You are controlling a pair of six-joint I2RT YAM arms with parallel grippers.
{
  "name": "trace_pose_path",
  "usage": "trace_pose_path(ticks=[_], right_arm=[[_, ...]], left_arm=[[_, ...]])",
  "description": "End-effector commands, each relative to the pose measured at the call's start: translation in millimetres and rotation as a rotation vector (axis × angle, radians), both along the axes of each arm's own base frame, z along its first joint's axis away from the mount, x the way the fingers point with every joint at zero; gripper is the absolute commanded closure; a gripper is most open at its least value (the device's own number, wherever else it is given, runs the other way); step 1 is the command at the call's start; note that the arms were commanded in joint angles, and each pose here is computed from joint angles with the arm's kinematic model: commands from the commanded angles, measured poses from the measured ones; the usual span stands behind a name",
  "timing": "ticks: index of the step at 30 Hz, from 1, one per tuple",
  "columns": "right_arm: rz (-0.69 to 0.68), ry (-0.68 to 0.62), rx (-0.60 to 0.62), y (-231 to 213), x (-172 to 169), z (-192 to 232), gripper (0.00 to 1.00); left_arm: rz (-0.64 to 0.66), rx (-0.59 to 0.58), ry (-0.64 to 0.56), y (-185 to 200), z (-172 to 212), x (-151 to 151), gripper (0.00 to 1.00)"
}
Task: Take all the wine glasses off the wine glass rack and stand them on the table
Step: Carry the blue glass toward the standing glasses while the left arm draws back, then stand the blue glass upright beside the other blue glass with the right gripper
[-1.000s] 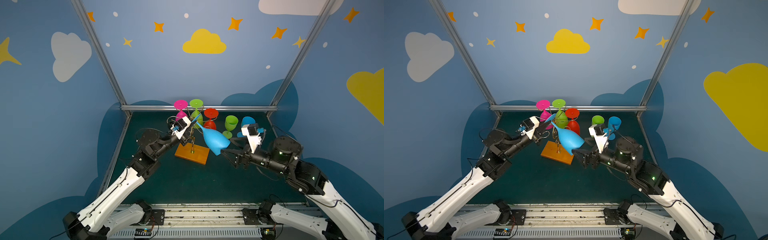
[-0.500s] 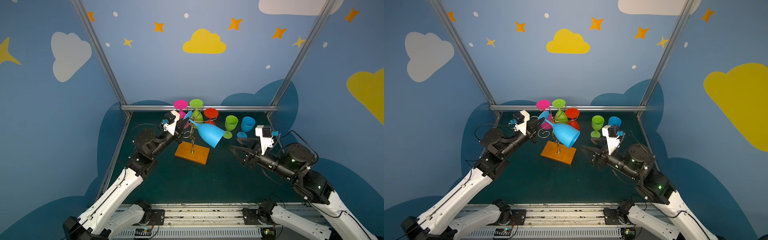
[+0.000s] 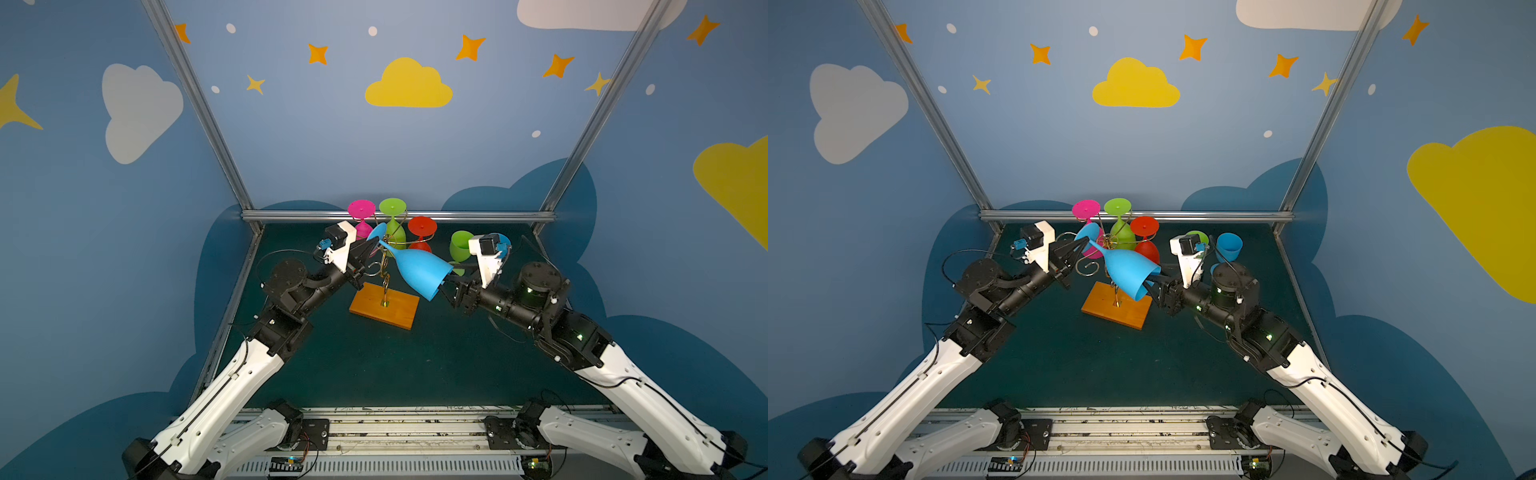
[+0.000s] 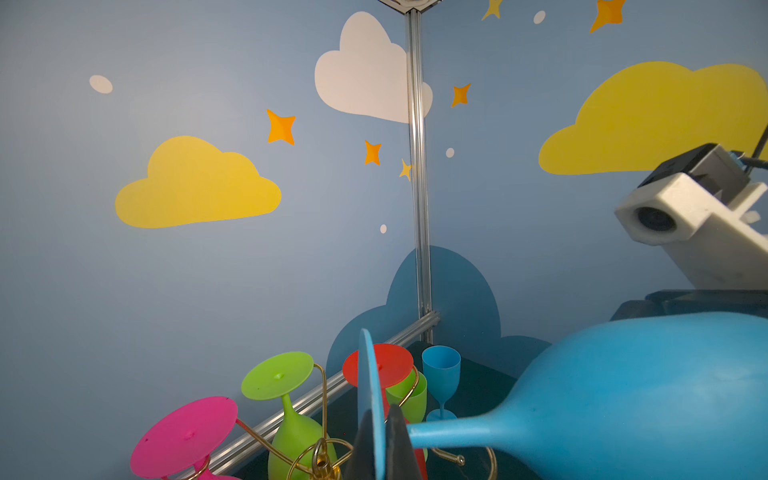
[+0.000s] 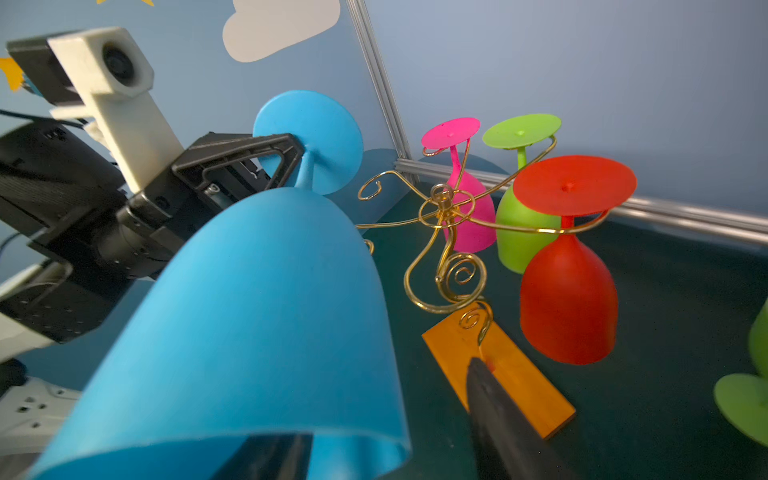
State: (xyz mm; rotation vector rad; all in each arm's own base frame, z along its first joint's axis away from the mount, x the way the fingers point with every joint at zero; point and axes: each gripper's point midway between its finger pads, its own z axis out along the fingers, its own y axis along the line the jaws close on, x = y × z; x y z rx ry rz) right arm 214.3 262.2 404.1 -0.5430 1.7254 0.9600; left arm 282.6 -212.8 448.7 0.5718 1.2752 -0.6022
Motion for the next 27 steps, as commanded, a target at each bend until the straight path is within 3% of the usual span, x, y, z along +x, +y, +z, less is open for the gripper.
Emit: trace_pose_path(ticks=[1, 7, 9, 10, 12, 13, 17, 20, 23, 27], right_arm=[[0.018, -0.071, 0.079, 1.0, -1.3, 34.7, 0.61], [0.045, -0.073, 0.095, 3.8, -4.6, 38.5, 0.92], [0.038, -0.068, 0.095, 1.9, -4.9, 38.7, 1.00], [0.032, -0.069, 0.096, -0.2, -5.0, 39.7, 1.00], [0.016, -0.073, 0.092, -5.5, -6.2, 41.9, 1.00], [0.002, -0.082, 0.079, -10.7, -7.2, 43.3, 1.00], [-0.148, -0.117, -0.020, -56.1, -8.1, 50.0, 1.00], [-0.265, -0.123, -0.097, -96.6, -14.0, 50.6, 1.00], [-0.351, -0.111, -0.189, -129.9, -24.2, 42.5, 1.00], [-0.422, 0.011, -0.372, -158.8, -32.1, 5.6, 1.00]], left_arm=[[-0.018, -0.033, -0.019, 3.4, 12.9, -8.5, 0.97], [-0.013, -0.033, -0.014, 3.6, 10.3, -6.9, 0.96], [-0.009, -0.032, -0.015, 4.1, 10.5, -6.1, 0.86], [-0.006, -0.031, -0.018, 4.6, 10.8, -6.1, 0.79], [0.022, -0.037, -0.020, 9.1, 12.3, -3.9, 0.51], [0.050, -0.043, -0.021, 13.9, 13.8, -1.9, 0.42], [0.164, -0.058, -0.041, 38.1, 18.6, 3.3, 0.20], [0.229, -0.076, -0.057, 57.6, 20.5, 5.3, 0.11], [0.310, -0.098, -0.059, 81.1, 17.7, 11.4, 0.07], [0.408, -0.150, -0.009, 114.8, 5.5, 22.6, 0.06]])
